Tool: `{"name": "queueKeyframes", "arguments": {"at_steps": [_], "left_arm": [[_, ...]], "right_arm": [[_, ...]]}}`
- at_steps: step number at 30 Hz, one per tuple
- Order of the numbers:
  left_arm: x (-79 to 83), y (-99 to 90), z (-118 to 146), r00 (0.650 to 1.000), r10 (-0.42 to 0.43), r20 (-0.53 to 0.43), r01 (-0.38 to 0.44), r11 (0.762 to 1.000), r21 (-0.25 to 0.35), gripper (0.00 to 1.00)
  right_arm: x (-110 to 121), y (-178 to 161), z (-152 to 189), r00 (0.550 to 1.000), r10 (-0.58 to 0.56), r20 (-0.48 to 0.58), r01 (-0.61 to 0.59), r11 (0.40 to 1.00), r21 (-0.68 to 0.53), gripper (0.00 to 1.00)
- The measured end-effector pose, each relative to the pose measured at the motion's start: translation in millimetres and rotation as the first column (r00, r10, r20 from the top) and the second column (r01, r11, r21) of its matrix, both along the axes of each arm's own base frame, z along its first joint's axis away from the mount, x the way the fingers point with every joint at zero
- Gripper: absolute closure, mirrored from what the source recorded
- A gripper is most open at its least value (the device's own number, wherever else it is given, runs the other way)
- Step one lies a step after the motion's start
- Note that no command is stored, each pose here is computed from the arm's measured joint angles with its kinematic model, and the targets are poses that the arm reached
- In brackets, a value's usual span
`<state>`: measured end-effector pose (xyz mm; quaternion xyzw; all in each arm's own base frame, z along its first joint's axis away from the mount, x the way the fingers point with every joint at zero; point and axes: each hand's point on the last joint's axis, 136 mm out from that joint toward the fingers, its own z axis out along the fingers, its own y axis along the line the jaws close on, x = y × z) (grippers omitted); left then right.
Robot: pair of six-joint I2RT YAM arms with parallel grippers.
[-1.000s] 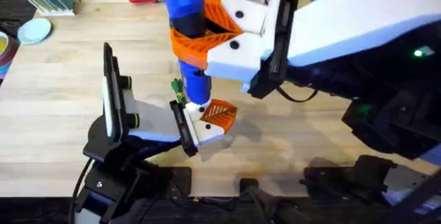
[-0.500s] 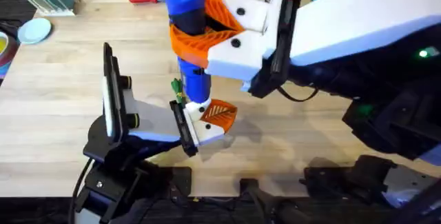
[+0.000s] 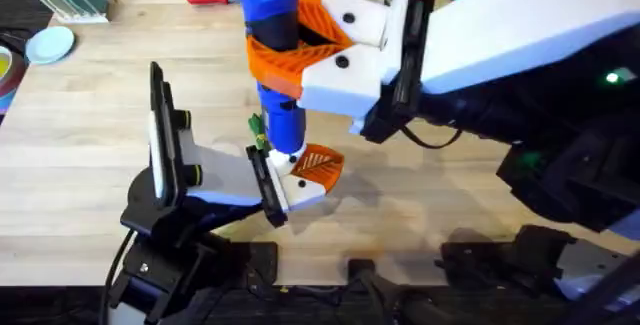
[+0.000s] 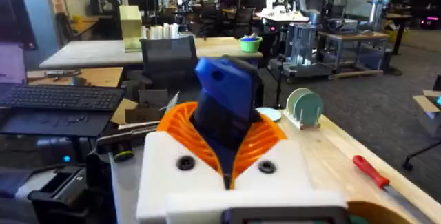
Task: Pick up the gripper from the table and insert it into the empty holder that is missing its gripper. Then pick up a screw, insert it into the mounting hole, and use the screwdriver to tighten it. Finally, clean up the table by picking up the vegetable and placing it into the bucket.
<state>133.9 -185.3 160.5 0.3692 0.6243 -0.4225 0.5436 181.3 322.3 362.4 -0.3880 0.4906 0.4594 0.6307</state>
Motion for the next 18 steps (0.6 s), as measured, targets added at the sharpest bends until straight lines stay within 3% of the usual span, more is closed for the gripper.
{"name": "queueKeyframes", "arguments": {"at_steps": [18], "left_arm": [[0.1, 0.0, -0.1, 1.000, 0.000, -0.001, 0.000, 1.000, 0.000, 0.988]], "right_arm": [[0.9, 1.1, -7.3, 1.000, 0.000, -0.022, 0.000, 1.000, -0.025, 0.984]]}}
